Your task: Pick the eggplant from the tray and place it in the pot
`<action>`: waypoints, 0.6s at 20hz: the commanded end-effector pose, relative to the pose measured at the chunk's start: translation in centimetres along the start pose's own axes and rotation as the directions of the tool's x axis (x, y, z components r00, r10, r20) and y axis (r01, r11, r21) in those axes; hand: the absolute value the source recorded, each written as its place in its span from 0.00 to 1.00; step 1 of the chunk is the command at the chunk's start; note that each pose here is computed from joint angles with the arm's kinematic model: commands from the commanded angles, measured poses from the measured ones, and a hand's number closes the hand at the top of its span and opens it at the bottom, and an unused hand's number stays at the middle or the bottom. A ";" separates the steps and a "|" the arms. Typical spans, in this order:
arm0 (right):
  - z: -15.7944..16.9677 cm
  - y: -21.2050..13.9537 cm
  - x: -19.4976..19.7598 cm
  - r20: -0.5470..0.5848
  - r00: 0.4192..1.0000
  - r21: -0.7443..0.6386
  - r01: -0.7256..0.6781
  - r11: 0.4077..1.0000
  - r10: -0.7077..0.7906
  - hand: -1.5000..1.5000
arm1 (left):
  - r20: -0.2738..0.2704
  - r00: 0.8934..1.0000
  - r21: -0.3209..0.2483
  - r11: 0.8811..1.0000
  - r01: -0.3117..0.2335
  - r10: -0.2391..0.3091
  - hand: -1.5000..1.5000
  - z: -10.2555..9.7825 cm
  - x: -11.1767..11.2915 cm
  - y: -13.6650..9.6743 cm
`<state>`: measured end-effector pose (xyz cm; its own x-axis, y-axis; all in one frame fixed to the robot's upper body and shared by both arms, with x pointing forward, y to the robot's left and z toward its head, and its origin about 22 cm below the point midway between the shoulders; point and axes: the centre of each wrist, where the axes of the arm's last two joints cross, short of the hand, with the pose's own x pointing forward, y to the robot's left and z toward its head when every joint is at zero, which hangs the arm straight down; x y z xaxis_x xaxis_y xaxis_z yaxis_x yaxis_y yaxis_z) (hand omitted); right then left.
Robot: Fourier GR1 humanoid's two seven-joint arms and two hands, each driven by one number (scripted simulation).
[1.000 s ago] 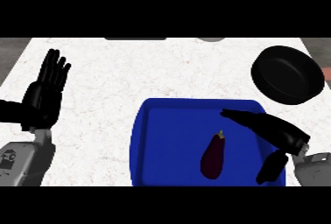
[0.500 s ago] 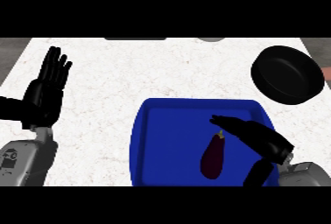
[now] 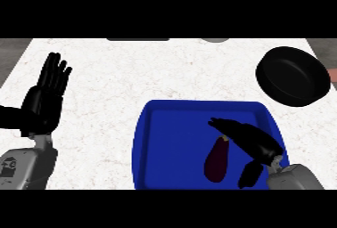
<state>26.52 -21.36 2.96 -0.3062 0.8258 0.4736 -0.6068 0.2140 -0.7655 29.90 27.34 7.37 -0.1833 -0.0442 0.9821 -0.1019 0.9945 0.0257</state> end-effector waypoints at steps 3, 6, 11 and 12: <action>-3.6 2.3 0.7 -0.002 1.000 0.009 -0.006 1.000 0.006 0.00 | 0.008 1.000 0.003 1.000 0.004 -0.004 0.50 0.2 1.4 -0.1; -4.2 2.5 -0.8 0.013 1.000 0.013 0.002 1.000 -0.002 0.00 | 0.018 1.000 -0.001 1.000 -0.016 0.016 0.50 -1.8 0.6 -1.1; -5.1 4.0 -0.2 0.028 1.000 0.047 0.008 0.999 -0.009 0.00 | 0.005 1.000 -0.007 1.000 0.012 -0.012 0.50 0.3 -0.8 -1.0; -5.0 4.3 -0.2 0.046 0.998 0.043 0.034 0.998 -0.036 0.00 | -0.001 1.000 0.006 1.000 -0.019 0.019 0.50 -1.0 0.9 -1.3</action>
<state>27.59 -19.09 -1.25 -0.3185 0.8100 0.4925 -0.6252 0.2110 -0.7514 30.20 26.38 7.84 -0.1877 -0.0414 0.9813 -0.0981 0.9949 0.0232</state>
